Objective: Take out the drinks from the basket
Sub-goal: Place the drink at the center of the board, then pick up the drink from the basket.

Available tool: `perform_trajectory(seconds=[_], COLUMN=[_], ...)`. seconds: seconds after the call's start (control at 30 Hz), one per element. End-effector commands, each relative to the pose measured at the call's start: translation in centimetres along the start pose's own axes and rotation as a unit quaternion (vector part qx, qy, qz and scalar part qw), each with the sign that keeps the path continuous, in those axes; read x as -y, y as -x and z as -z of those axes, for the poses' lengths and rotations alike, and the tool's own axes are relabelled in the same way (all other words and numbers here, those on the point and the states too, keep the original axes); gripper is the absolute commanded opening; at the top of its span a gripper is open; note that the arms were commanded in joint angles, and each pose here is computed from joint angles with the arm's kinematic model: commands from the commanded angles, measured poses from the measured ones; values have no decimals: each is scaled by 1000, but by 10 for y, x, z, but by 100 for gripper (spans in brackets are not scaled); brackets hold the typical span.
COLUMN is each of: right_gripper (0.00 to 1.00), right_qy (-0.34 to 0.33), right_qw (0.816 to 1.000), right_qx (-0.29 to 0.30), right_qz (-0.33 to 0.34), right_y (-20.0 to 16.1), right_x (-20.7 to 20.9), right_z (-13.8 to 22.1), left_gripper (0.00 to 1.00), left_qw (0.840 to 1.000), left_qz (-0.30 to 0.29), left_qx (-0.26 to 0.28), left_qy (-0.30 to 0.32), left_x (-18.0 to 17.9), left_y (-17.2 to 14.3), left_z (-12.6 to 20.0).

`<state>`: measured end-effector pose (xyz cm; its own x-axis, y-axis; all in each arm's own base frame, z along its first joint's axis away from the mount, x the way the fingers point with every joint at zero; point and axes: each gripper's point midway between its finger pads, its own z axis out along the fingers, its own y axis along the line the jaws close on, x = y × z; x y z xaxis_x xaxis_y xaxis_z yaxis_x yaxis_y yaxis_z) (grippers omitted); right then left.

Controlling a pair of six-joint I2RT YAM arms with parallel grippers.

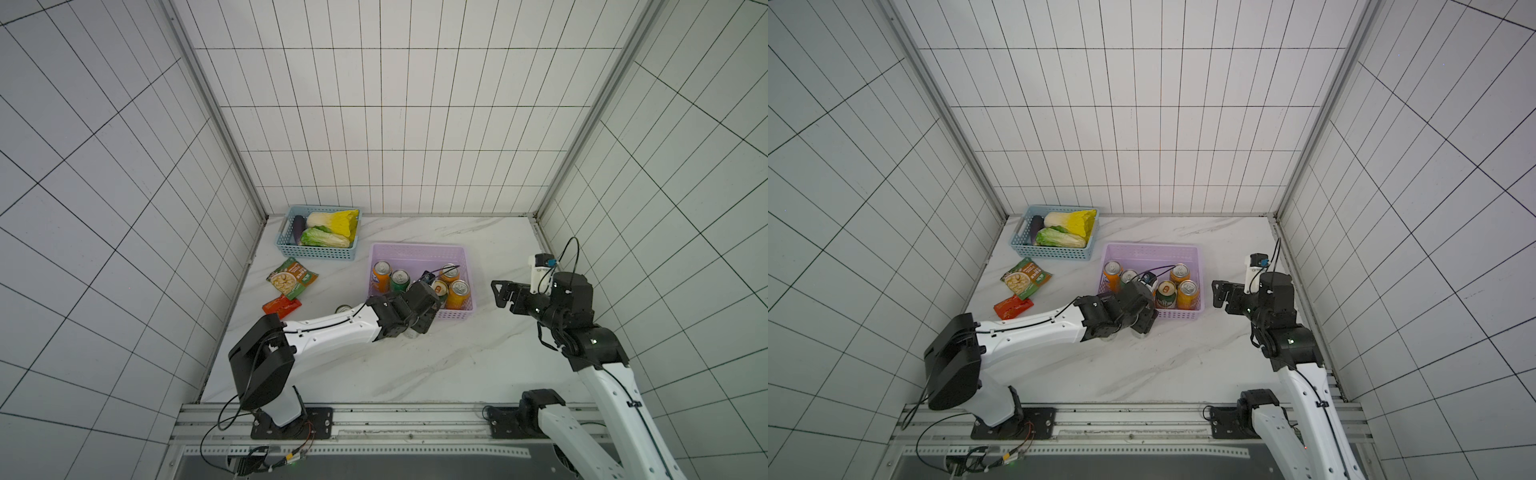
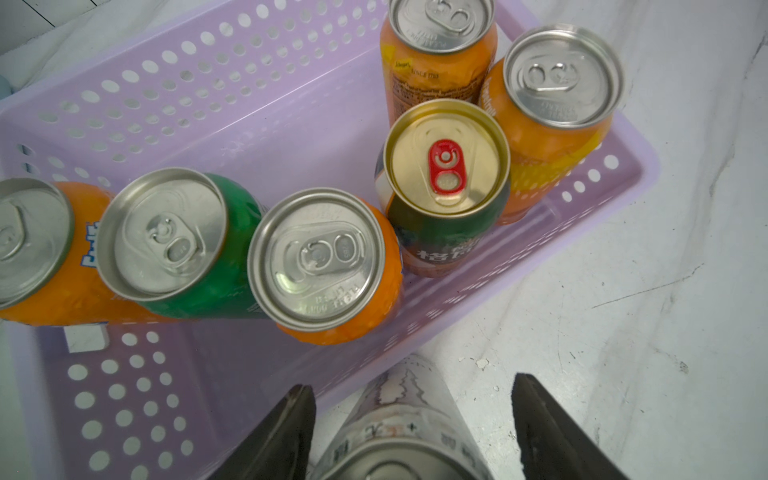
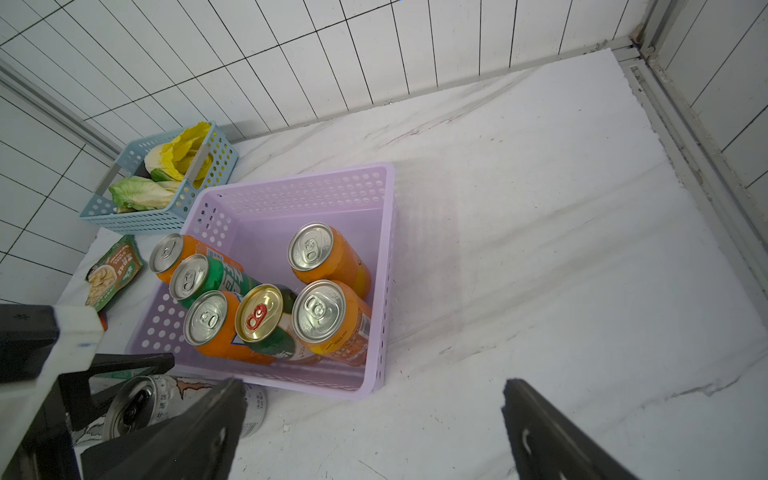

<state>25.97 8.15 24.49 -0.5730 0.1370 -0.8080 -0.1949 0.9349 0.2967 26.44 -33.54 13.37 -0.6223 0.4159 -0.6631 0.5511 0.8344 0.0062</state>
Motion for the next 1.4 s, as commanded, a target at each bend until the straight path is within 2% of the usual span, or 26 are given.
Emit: perform_trajectory(seconds=[0.0,0.23,0.67,1.0,1.2,1.37], right_gripper=[100,99,99,99,99,99], right_qy=[3,4,9,9,7,9], right_qw=[1000,1000,1000,1000,1000,1000], right_qx=[18,19,20,15,9,2], right_qz=[-2,-1,1,1,6,6], right_y=[13,14,16,12,10,8], right_x=[-2,-3,-6,-5,-4,-5], right_z=[6,6,8,6,6,4], left_gripper=[75,83,90,92,98,98], left_qw=[1000,999,993,988,983,975], left_qz=[9,15,29,86,136,178], left_qx=[28,48,94,105,116,129], left_qy=[-7,-20,-67,-71,-42,-28], left_x=[-1,-2,-10,-68,-122,-169], left_y=[19,34,62,73,77,82], left_z=[15,39,89,126,147,168])
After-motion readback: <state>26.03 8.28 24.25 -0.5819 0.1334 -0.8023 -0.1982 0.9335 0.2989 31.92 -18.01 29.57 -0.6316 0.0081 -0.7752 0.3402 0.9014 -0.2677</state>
